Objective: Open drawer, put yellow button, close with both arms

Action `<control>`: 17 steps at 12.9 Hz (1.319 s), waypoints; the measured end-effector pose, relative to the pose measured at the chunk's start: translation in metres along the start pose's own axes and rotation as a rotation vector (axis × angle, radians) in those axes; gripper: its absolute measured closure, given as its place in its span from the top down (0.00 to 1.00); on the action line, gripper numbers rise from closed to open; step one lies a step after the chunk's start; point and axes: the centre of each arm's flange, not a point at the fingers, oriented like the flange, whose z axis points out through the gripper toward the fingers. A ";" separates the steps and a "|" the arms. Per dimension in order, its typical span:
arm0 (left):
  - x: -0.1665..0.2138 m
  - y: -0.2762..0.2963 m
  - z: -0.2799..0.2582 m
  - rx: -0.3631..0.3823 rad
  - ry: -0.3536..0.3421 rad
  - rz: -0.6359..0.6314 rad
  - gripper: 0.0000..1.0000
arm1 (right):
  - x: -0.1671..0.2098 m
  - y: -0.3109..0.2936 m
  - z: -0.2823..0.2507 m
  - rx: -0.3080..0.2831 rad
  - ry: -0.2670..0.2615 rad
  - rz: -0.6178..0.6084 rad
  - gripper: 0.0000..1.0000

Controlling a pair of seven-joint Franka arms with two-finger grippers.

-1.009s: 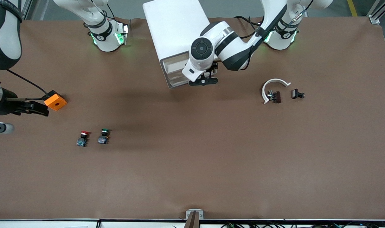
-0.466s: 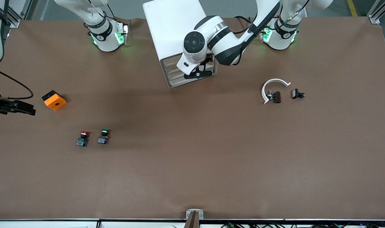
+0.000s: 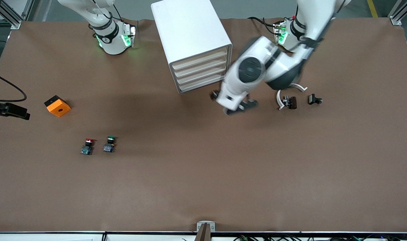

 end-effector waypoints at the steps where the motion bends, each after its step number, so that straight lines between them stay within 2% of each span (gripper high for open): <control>1: 0.032 -0.021 -0.014 0.016 0.068 -0.021 1.00 | -0.008 -0.003 -0.007 0.003 -0.009 0.022 1.00; 3: 0.074 -0.052 -0.043 0.026 0.154 -0.068 1.00 | -0.023 -0.006 -0.026 0.018 0.008 0.045 1.00; 5: 0.098 -0.075 -0.070 0.019 0.184 -0.083 1.00 | -0.040 -0.005 -0.038 0.025 0.036 0.048 1.00; 9: 0.142 -0.151 -0.150 0.013 0.235 -0.014 1.00 | -0.072 0.006 -0.035 0.033 0.090 0.018 1.00; 11: 0.145 -0.186 -0.179 0.041 0.242 0.046 1.00 | -0.084 0.009 -0.038 0.036 0.104 0.015 1.00; 16: 0.129 -0.207 -0.216 0.057 0.277 0.115 1.00 | -0.099 0.006 -0.055 0.036 0.140 -0.004 1.00; 17: 0.124 -0.215 -0.224 0.061 0.265 0.137 1.00 | -0.102 0.007 -0.055 0.037 0.140 -0.003 1.00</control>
